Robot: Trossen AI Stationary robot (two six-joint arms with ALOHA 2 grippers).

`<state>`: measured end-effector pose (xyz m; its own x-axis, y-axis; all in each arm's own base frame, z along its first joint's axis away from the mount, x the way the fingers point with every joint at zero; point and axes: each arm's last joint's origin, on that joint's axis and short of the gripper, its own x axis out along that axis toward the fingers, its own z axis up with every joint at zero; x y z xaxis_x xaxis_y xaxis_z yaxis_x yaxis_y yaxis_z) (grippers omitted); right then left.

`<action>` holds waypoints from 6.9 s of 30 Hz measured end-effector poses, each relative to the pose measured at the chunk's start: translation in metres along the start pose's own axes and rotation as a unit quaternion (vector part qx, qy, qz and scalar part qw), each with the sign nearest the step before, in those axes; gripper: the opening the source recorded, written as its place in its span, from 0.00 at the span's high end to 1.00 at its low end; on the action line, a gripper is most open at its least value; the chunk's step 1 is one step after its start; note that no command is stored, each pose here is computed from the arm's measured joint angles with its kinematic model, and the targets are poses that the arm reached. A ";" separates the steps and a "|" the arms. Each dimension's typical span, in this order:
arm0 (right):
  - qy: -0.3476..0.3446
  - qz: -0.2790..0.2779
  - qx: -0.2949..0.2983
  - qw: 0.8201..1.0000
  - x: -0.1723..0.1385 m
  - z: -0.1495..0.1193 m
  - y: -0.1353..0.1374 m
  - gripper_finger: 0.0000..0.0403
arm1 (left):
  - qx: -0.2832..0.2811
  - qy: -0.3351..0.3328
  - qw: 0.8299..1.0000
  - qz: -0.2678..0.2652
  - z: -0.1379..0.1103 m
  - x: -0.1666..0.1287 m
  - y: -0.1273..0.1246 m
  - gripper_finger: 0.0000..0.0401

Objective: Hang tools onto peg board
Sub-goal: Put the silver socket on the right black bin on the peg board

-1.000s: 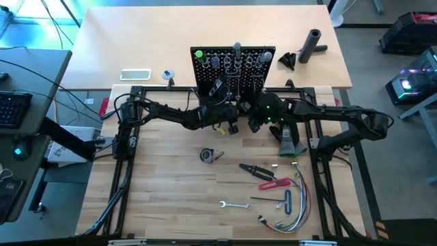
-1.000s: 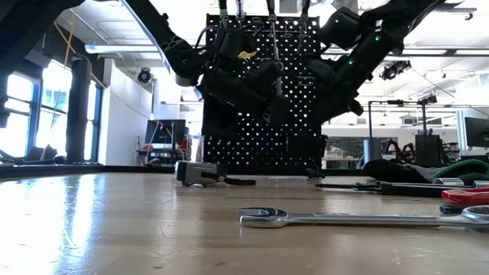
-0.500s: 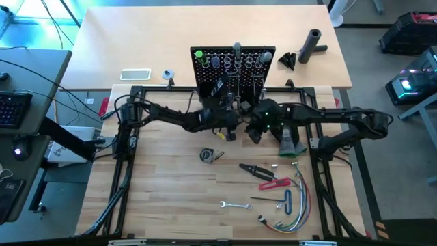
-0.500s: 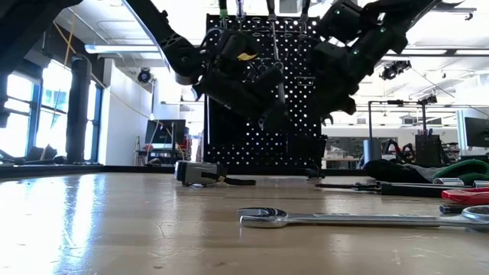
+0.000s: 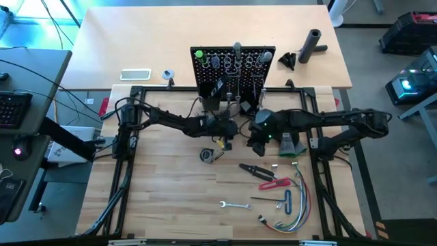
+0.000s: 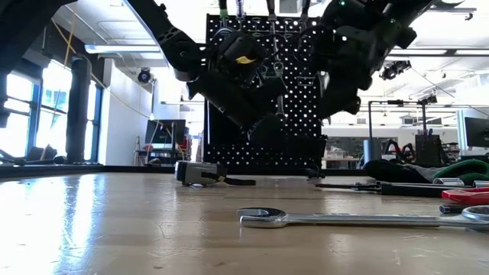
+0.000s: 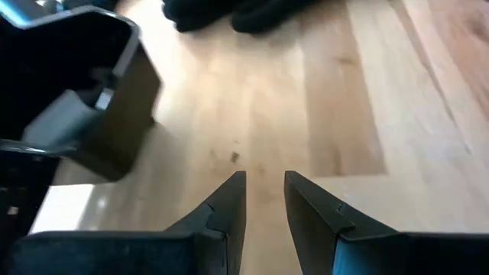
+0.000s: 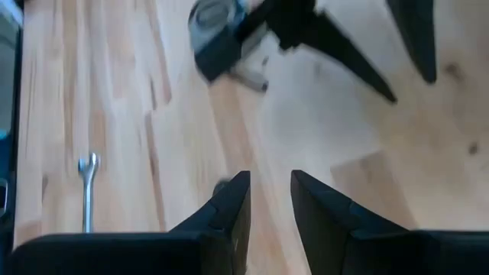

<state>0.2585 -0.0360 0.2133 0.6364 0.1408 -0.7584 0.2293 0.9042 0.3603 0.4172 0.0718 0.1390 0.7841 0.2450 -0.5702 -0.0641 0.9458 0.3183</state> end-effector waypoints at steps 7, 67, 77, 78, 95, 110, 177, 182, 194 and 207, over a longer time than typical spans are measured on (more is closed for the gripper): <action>0.066 0.004 -0.011 0.998 0.004 -0.018 0.020 0.77 | 0.016 0.017 0.999 -0.024 0.001 -0.002 -0.019 0.79; -0.016 -0.264 0.341 0.902 0.039 -0.165 0.079 0.49 | 0.031 -0.014 0.992 -0.122 0.024 -0.029 -0.122 0.79; 0.004 -0.262 0.297 0.918 0.032 -0.167 0.080 0.49 | 0.030 -0.013 0.992 -0.122 0.023 -0.029 -0.122 0.79; 0.012 -0.261 0.284 0.923 0.030 -0.167 0.080 0.49 | 0.030 -0.013 0.992 -0.122 0.023 -0.029 -0.122 0.79; 0.003 -0.266 0.079 0.961 0.017 -0.160 0.078 0.49 | 0.018 -0.011 0.992 -0.122 0.023 -0.029 -0.122 0.79; -0.004 -0.263 0.016 0.965 0.022 -0.150 0.075 0.49 | 0.018 -0.011 0.992 -0.122 0.023 -0.029 -0.122 0.79; -0.080 -0.299 -0.030 0.951 0.033 -0.129 0.074 0.76 | 0.048 0.080 0.994 -0.062 0.026 -0.059 -0.098 0.79; -0.125 -0.323 -0.039 0.937 0.037 -0.108 0.064 0.76 | 0.036 0.098 0.993 -0.052 0.022 -0.074 -0.080 0.79; -0.206 -0.386 -0.035 0.898 0.036 -0.047 0.019 0.76 | -0.031 0.106 0.993 -0.042 -0.006 -0.118 -0.064 0.79; -0.271 -0.391 0.003 0.880 0.019 -0.001 -0.039 0.76 | -0.041 0.051 0.995 -0.071 -0.012 -0.142 -0.088 0.79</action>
<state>0.2607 -0.0684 0.1847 0.5397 -0.7374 -0.4062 0.7556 0.6371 -0.1524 0.3045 -0.0432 0.1829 0.7220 0.1235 -0.6807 -0.0095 0.9856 0.1687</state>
